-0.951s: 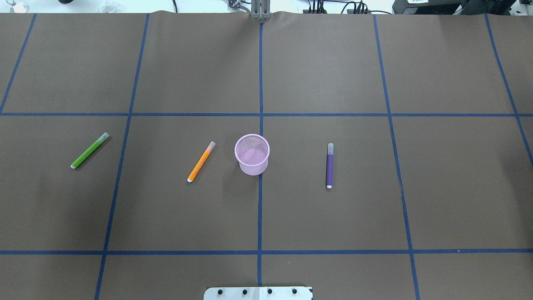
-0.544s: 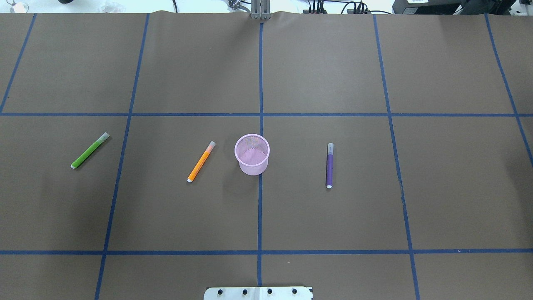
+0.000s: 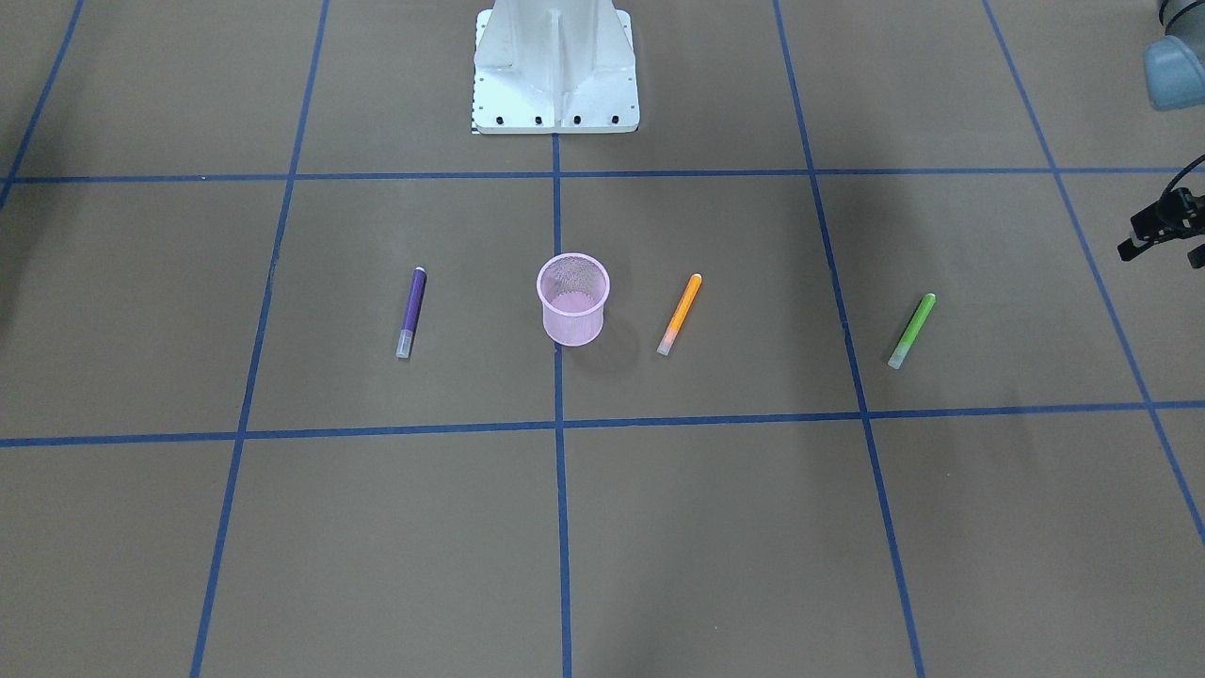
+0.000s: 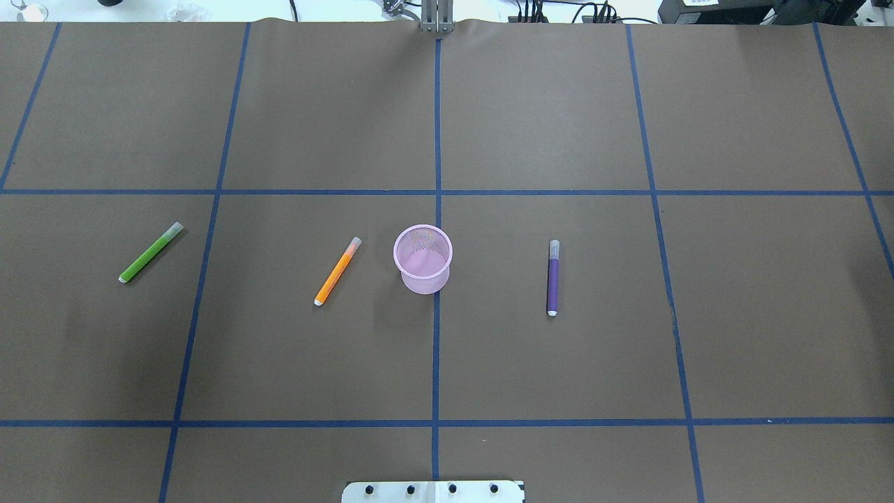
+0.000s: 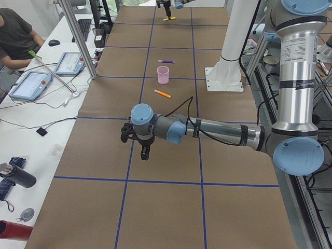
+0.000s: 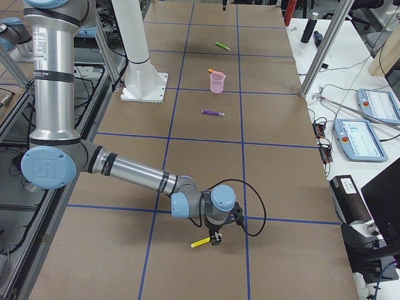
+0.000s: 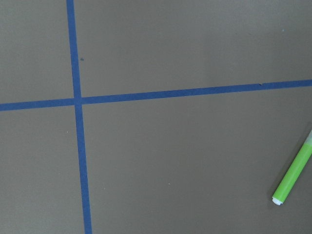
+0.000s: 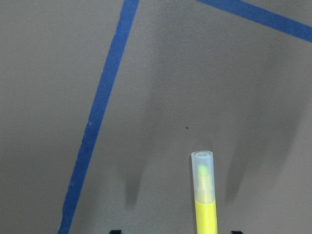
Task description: Collect pens into pen holder
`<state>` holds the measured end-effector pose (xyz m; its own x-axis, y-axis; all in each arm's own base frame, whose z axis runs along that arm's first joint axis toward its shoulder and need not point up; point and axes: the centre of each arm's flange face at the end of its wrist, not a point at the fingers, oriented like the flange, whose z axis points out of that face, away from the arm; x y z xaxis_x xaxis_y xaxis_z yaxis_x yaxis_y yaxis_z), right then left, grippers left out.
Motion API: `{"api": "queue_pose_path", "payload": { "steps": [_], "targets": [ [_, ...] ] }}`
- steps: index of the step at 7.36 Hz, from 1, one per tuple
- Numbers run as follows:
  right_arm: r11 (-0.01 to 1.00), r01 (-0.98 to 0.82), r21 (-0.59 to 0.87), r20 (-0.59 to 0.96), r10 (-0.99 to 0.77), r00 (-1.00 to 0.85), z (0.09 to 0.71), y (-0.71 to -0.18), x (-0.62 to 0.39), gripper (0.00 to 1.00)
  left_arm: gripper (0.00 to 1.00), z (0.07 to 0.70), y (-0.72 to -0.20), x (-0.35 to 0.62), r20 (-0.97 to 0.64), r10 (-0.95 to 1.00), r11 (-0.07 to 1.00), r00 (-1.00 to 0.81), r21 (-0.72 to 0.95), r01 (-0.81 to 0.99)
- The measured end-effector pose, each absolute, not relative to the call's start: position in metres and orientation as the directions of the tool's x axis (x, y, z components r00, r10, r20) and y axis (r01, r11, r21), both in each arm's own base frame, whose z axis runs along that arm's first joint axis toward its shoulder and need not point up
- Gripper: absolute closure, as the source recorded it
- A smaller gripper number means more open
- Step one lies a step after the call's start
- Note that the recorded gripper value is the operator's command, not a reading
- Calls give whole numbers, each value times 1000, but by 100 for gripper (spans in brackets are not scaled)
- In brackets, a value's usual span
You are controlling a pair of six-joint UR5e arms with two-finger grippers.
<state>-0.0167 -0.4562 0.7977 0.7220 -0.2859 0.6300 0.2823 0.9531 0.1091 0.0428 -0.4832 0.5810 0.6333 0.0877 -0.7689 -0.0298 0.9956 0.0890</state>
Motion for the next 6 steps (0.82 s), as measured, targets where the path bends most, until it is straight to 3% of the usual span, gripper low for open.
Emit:
{"api": "queue_pose_path", "payload": {
  "steps": [3,6],
  "targets": [
    [955,283,89,622,-275,733,808,-459,-16,29,0,581,-483,43,-771,87,996,631,88,-30],
    [955,284,80,619,-271,737,812,-459,-15,31,0,580,-482,42,-772,88,996,630,90,-29]
  ]
}}
